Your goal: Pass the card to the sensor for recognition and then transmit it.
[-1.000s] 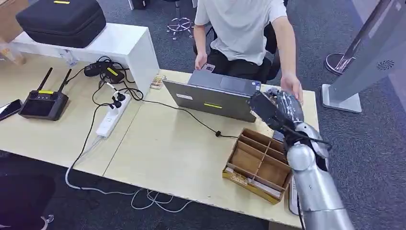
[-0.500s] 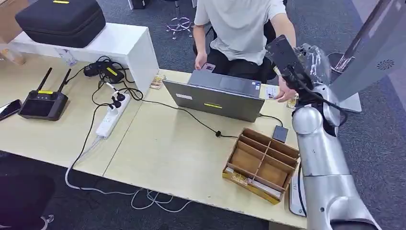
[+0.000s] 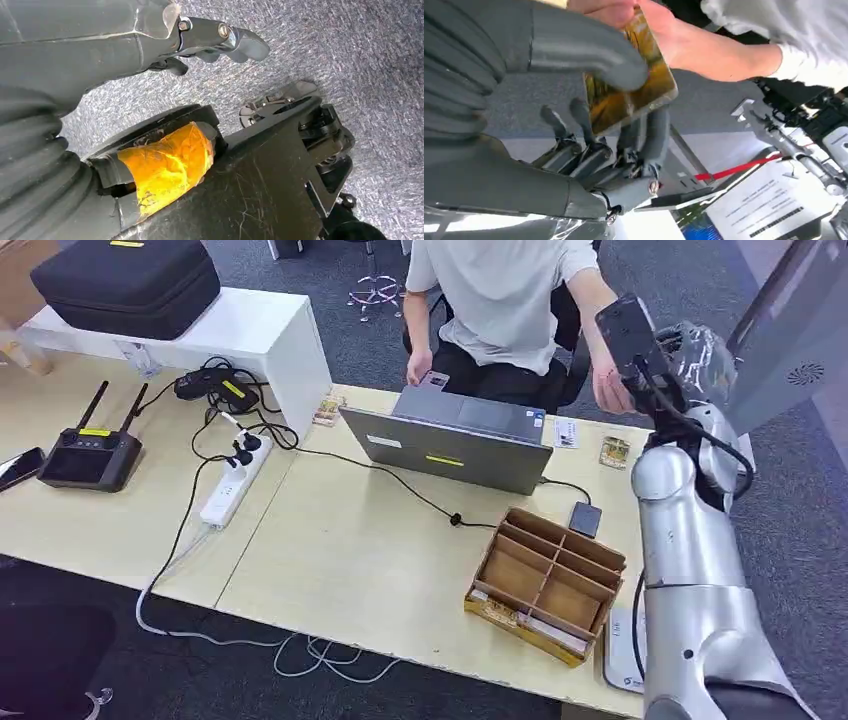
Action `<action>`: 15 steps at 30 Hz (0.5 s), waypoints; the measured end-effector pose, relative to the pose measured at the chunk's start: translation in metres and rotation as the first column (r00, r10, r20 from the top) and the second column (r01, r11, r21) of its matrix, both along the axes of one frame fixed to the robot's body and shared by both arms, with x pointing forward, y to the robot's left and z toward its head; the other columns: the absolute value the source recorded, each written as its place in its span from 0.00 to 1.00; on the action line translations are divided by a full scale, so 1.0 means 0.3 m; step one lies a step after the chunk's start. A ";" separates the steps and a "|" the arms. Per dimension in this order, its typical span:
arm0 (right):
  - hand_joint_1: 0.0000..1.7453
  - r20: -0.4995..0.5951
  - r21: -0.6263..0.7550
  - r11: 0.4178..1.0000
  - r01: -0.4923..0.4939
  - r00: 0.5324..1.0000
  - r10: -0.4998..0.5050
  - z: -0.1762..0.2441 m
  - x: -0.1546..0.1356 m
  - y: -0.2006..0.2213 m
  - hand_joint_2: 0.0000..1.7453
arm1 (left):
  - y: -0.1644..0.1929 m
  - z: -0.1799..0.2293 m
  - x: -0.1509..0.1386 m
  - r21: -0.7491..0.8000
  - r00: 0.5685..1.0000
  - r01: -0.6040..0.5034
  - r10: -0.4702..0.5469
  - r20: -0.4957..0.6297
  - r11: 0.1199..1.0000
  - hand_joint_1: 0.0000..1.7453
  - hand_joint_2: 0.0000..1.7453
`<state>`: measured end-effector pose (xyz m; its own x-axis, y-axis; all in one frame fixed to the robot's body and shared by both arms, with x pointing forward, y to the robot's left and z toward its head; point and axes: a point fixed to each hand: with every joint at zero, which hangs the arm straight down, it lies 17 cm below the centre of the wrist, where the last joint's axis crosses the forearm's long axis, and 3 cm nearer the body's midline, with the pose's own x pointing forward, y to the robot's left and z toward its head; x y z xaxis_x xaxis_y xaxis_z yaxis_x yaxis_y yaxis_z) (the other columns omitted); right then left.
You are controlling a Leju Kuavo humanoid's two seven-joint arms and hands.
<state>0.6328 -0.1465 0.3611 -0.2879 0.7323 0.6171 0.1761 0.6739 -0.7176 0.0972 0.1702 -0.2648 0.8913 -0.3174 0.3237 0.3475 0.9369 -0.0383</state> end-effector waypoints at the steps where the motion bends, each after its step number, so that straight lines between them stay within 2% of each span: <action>1: 0.00 -0.006 0.004 1.000 0.005 1.000 -0.005 -0.008 0.003 -0.009 0.00 | -0.001 0.000 0.000 -0.002 1.000 -0.002 0.002 -0.001 1.000 0.00 1.00; 15: 0.00 -0.031 0.031 0.999 0.037 0.999 -0.036 -0.042 0.017 -0.067 0.00 | -0.005 0.000 -0.003 -0.005 1.000 -0.022 0.022 -0.012 1.000 0.00 1.00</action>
<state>0.6379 -0.1666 0.3486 -0.2425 0.7216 0.6484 0.1792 0.6902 -0.7011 0.0963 0.1688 -0.2648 0.9019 -0.2958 0.3146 0.3263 0.9441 -0.0475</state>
